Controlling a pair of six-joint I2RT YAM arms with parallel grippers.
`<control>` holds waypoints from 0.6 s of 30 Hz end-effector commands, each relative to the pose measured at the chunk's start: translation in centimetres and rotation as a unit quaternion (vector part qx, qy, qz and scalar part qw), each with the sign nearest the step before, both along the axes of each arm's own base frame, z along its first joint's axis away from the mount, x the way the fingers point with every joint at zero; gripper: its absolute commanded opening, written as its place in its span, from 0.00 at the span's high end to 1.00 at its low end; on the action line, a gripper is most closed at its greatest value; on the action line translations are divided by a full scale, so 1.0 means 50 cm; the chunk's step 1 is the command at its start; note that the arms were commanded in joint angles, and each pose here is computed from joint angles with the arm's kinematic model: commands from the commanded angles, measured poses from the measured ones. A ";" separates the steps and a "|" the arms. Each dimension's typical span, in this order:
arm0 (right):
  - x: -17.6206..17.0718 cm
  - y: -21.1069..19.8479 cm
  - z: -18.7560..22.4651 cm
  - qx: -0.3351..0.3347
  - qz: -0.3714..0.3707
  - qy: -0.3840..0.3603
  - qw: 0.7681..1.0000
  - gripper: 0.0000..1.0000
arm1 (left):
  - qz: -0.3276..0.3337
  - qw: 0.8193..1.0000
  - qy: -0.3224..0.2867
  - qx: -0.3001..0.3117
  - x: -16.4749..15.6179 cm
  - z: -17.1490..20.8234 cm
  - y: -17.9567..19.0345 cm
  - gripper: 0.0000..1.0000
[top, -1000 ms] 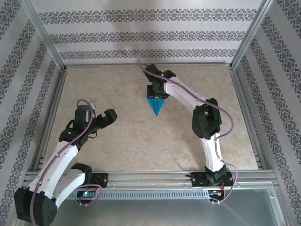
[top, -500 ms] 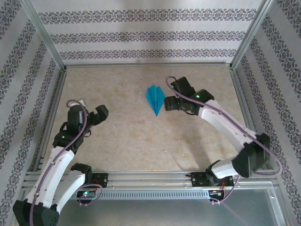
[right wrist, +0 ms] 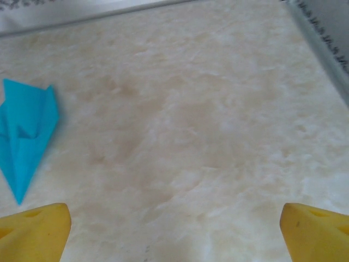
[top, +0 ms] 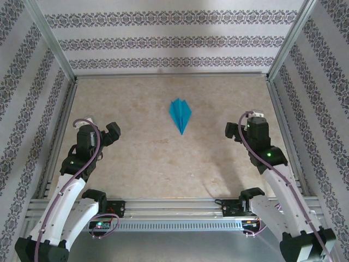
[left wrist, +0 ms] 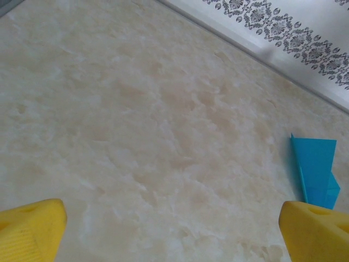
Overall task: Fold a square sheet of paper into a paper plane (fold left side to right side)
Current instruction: Reset both arms
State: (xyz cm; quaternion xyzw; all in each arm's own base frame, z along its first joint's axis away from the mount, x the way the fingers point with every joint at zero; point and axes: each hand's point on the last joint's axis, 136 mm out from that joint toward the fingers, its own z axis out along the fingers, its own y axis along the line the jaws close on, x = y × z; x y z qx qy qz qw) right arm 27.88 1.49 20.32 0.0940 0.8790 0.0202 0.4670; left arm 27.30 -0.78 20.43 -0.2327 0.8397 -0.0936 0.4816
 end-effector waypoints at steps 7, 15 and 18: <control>0.028 -0.066 -0.027 -0.056 -0.026 -0.077 0.995 0.02 | 0.015 0.999 -0.015 0.046 -0.002 0.033 0.030 0.00; 0.077 -0.074 -0.068 -0.052 -0.028 -0.126 0.990 0.02 | 0.017 0.998 -0.010 0.056 0.004 0.029 0.034 0.00; 0.098 -0.071 -0.078 -0.043 -0.020 -0.139 0.989 0.02 | 0.017 0.998 -0.010 0.054 0.009 0.027 0.033 0.00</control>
